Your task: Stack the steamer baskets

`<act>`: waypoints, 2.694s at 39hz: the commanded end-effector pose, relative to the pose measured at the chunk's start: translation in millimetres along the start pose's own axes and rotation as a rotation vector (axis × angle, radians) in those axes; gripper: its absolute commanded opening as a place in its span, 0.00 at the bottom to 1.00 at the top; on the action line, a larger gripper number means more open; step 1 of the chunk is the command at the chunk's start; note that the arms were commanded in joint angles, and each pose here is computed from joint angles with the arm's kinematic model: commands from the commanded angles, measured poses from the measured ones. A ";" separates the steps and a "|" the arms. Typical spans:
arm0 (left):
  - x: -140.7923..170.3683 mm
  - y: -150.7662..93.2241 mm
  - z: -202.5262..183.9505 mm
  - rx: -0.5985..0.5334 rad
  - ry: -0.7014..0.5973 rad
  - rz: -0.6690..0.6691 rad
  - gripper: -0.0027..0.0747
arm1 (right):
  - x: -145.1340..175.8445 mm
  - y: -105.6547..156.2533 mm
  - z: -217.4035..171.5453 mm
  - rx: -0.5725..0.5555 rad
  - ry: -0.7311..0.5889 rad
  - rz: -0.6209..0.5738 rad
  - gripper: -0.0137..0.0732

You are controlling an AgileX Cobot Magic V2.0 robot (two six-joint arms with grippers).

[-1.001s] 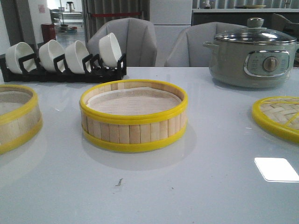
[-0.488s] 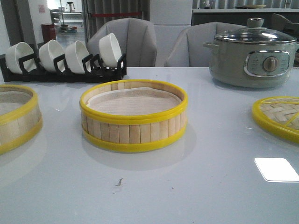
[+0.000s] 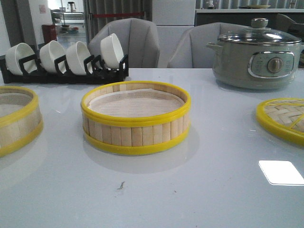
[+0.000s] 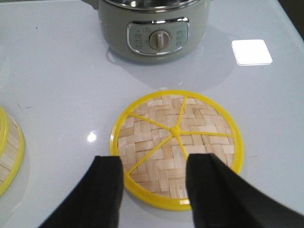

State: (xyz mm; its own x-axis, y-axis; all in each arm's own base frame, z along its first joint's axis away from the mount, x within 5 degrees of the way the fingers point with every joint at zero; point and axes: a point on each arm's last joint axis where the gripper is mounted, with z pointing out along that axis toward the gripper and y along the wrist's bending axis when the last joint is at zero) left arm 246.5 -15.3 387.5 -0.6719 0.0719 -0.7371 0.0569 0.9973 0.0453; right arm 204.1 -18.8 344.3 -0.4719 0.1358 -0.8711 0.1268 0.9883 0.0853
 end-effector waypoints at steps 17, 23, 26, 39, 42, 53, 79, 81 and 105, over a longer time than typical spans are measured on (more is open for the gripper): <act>-14.3 -10.8 1.1 0.107 -0.085 0.013 0.25 | -16.4 1.3 -6.9 -0.006 -0.095 -0.005 0.71; -13.4 -13.8 24.6 0.127 -0.023 -0.006 0.55 | -16.2 1.4 -6.9 -0.007 -0.093 -0.003 0.71; -13.3 -15.9 40.0 0.142 0.004 -0.024 0.66 | -16.2 1.6 -6.9 -0.009 -0.093 0.002 0.71; -5.0 -43.1 104.3 0.190 0.116 0.015 0.66 | -16.2 1.6 -6.9 -0.009 -0.093 0.003 0.71; -2.3 -52.4 116.4 0.204 0.131 0.031 0.66 | -16.2 1.6 -6.9 -0.009 -0.093 0.003 0.71; 12.6 -62.7 158.3 0.206 0.219 0.037 0.66 | -16.0 1.6 -6.9 -0.009 -0.091 0.003 0.71; 32.2 -67.4 203.8 0.198 0.316 0.038 0.16 | -14.4 1.4 -4.8 -0.009 -0.085 0.003 0.71; 29.2 -67.4 203.0 0.198 0.308 0.040 0.17 | -14.4 1.4 -4.8 -0.009 -0.086 0.003 0.71; -61.8 -129.7 140.2 0.336 0.082 0.128 0.15 | -15.6 1.4 -4.9 -0.009 -0.099 0.003 0.71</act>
State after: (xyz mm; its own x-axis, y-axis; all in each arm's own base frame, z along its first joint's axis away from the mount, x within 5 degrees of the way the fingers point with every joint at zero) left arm 391.0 -132.9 283.0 -0.8087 0.2247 -0.5436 0.3253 0.9408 -0.0951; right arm 204.8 -18.4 341.8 -0.4897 0.1459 -0.8596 0.1285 0.9872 0.0943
